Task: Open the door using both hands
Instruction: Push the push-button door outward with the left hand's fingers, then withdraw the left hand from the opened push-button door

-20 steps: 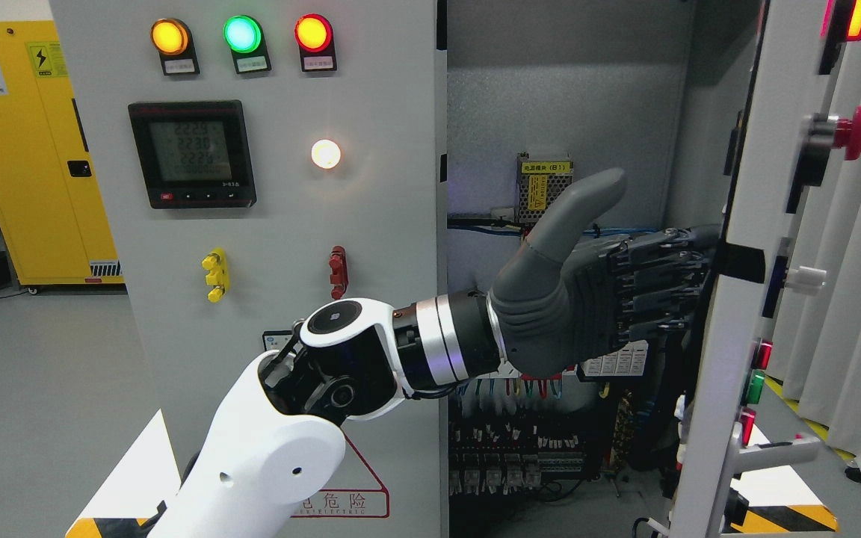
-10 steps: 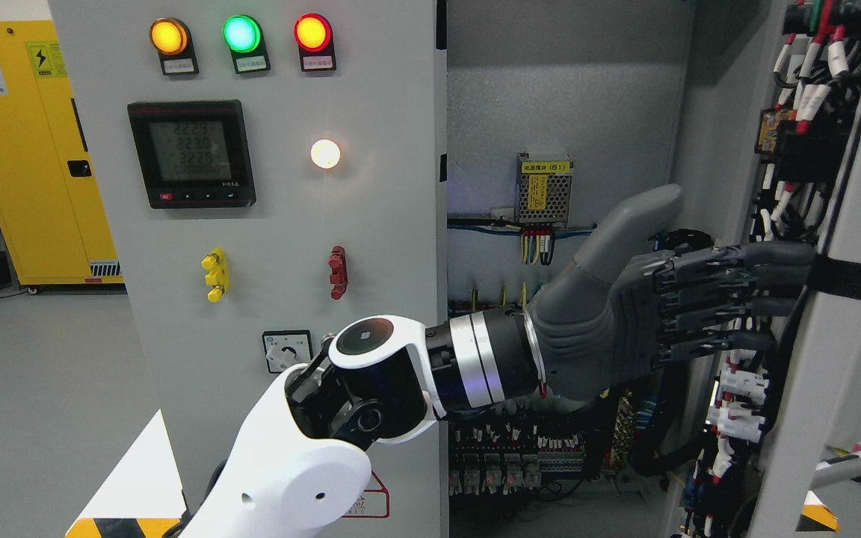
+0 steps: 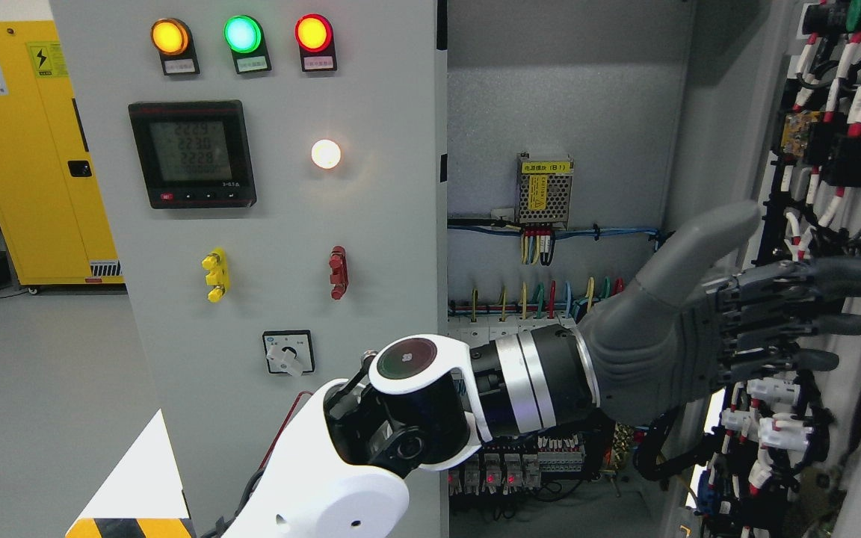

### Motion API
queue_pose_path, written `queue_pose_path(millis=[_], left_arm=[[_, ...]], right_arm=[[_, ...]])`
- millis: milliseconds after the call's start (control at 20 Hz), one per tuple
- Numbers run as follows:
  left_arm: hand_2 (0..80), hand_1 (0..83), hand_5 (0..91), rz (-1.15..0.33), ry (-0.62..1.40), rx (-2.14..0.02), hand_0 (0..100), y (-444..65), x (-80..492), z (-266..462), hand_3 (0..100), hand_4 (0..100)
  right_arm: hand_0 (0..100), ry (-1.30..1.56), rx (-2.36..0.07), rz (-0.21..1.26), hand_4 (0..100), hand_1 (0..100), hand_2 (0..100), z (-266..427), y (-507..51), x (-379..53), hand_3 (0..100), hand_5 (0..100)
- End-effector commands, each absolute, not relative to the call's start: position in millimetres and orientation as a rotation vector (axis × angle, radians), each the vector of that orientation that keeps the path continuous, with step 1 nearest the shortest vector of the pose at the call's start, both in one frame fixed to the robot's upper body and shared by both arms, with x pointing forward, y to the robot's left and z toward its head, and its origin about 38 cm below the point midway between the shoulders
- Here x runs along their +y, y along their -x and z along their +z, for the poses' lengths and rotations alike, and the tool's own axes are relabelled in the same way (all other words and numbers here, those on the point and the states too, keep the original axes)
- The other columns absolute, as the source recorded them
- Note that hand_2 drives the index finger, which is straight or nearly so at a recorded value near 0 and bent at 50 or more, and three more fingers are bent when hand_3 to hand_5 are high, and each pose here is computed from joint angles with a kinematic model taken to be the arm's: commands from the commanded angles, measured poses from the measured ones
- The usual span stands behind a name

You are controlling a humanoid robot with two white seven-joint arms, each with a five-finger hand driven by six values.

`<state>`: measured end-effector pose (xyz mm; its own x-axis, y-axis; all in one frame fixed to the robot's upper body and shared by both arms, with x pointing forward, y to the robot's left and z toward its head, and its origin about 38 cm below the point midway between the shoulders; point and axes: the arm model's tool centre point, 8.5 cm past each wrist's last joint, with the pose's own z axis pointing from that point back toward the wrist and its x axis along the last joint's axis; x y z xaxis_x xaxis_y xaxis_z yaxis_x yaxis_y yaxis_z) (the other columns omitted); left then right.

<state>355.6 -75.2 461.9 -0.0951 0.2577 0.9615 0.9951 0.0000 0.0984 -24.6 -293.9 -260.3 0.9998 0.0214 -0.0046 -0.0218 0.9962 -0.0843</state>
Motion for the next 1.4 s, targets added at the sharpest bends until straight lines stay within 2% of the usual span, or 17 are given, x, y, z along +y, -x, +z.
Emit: queue_pose_path(millis=[0, 250, 1352], left_arm=[[0.0, 0.0, 0.0, -1.256, 1.419, -1.41, 0, -317.9, -123.1, 452.1, 0, 0], [0.0, 0.0, 0.0, -1.157, 1.337, -1.487, 0, -324.6, -130.1, 447.2, 0, 0], [0.0, 0.0, 0.0, -1.179, 1.344, -1.476, 0, -330.1, -153.6, 439.2, 0, 0]], right_arm=[[20, 0.085, 0.004, 0.022, 0, 12, 0, -260.2, 24.6, -294.9, 0, 0], [20, 0.085, 0.004, 0.022, 0, 12, 0, -260.3, 24.6, -294.1, 0, 0], [20, 0.087, 0.003, 0.02, 0, 12, 0, -260.2, 24.1, -295.0, 0, 0]])
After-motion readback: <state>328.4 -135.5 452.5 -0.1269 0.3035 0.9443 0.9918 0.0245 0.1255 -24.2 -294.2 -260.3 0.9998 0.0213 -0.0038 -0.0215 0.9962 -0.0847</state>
